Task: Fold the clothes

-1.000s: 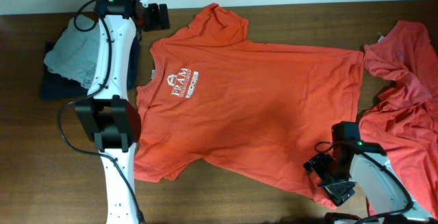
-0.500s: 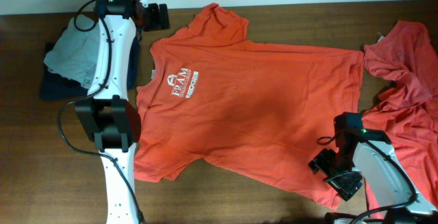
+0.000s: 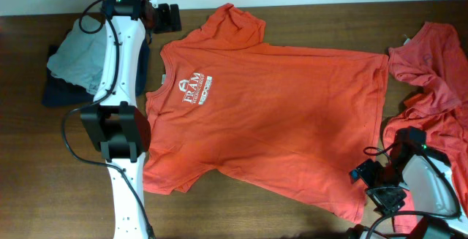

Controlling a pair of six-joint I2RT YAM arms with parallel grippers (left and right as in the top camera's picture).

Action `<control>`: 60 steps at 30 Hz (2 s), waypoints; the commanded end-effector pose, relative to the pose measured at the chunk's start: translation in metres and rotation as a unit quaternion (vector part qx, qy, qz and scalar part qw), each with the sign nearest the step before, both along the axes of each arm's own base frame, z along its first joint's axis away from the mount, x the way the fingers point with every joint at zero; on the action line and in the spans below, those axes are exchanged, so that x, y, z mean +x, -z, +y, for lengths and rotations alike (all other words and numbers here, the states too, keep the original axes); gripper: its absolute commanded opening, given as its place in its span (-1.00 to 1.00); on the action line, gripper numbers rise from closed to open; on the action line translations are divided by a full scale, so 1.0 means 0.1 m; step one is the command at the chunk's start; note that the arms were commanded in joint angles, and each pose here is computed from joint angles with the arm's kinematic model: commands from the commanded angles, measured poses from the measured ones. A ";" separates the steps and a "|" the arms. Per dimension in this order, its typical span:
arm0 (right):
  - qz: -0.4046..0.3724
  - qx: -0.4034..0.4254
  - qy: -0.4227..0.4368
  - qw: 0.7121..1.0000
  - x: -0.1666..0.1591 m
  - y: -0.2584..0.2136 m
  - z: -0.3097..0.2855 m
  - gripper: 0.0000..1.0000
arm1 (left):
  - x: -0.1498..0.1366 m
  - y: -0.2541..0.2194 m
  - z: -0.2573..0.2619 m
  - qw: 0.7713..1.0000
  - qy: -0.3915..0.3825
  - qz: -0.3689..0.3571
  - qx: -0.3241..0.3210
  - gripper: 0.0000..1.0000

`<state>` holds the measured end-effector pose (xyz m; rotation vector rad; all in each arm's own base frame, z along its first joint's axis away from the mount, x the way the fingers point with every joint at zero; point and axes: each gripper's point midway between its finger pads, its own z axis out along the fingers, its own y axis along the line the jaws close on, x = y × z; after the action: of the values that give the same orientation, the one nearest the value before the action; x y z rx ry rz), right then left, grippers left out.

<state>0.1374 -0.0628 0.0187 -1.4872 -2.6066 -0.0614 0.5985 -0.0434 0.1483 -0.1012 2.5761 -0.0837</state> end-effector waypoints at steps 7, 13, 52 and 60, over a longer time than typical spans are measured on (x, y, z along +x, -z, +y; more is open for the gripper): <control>-0.034 0.000 -0.032 0.999 0.13 0.00 -0.06 0.88 | 0.00 -0.07 0.01 1.000 0.000 -0.006 -0.002 0.98; -0.041 0.029 -0.029 0.998 0.11 0.06 0.06 0.88 | 0.00 -0.07 0.01 1.000 0.000 -0.006 -0.002 0.98; -0.105 0.096 -0.017 0.990 0.13 0.40 0.40 -0.48 | 0.00 -0.07 0.01 1.000 0.000 -0.006 -0.002 0.99; -0.095 0.071 -0.035 0.992 0.18 0.31 0.27 -0.53 | 0.00 -0.07 0.01 1.000 0.000 -0.006 -0.002 0.98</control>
<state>0.1718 -0.0346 -0.0037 -1.4514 -2.7670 -0.4870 0.5985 -0.0434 0.1483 -0.1012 2.5761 -0.0837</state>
